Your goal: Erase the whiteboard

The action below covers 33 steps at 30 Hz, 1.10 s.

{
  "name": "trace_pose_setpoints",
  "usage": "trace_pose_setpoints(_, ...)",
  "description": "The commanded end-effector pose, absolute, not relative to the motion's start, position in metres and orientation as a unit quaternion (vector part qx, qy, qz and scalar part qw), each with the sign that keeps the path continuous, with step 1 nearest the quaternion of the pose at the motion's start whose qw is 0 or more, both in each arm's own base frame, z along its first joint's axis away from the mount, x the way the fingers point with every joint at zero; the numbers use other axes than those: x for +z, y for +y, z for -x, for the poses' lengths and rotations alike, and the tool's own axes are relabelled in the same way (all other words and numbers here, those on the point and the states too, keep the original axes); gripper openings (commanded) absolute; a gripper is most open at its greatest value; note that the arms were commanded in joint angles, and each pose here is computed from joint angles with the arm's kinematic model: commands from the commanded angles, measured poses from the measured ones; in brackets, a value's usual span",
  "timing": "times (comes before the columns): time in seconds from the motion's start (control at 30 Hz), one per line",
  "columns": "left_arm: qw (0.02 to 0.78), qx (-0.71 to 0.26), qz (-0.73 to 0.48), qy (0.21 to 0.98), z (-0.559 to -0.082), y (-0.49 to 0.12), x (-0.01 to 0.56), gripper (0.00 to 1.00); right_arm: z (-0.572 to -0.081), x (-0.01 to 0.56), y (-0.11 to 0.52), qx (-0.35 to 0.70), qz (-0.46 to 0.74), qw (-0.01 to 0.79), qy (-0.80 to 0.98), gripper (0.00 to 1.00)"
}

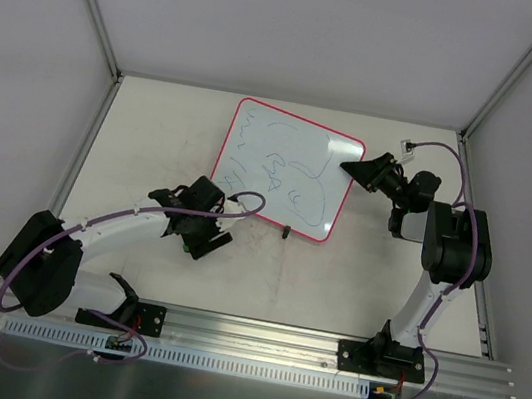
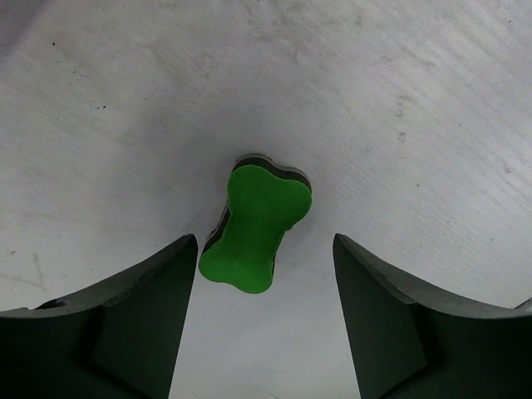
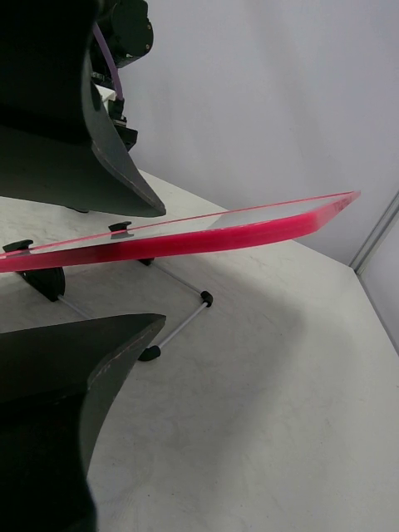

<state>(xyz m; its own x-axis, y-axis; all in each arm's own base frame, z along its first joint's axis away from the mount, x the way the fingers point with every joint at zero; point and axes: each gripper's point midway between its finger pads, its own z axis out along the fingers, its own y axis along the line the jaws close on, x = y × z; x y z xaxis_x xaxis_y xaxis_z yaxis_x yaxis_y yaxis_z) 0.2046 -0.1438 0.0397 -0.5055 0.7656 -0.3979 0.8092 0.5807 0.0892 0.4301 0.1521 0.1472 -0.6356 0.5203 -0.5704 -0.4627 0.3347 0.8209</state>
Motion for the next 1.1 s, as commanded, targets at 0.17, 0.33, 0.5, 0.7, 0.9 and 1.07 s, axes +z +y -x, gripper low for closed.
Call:
trace_pose_setpoints(0.17, 0.18, -0.057, -0.471, 0.862, -0.205, -0.144, 0.035, 0.75, -0.43, 0.18, 0.156, 0.582, 0.039, 0.475, 0.659, 0.54)
trace_pose_setpoints(0.33, 0.157, -0.054, -0.468, 0.868, -0.204, -0.144, 0.027, 0.72, -0.43, 0.181, 0.156, 0.582, 0.04, 0.475, 0.658, 0.54)
trace_pose_setpoints(0.5, 0.159, -0.067, -0.467, 0.867, -0.203, -0.148, 0.03, 0.54, -0.43, 0.181, 0.156, 0.582, 0.04, 0.475, 0.658, 0.54)
trace_pose_setpoints(0.7, 0.152, -0.063, -0.461, 0.872, -0.202, -0.147, 0.027, 0.37, -0.429, 0.18, 0.156, 0.583, 0.04, 0.475, 0.658, 0.54)
trace_pose_setpoints(0.9, 0.168, -0.064, -0.43, 0.885, -0.211, -0.152, 0.036, 0.11, -0.428, 0.181, 0.157, 0.584, 0.041, 0.474, 0.658, 0.54)
trace_pose_setpoints(1.07, 0.181, -0.048, -0.325, 0.927, -0.236, -0.15, 0.045, 0.0, -0.428, 0.181, 0.157, 0.583, 0.042, 0.474, 0.658, 0.54)
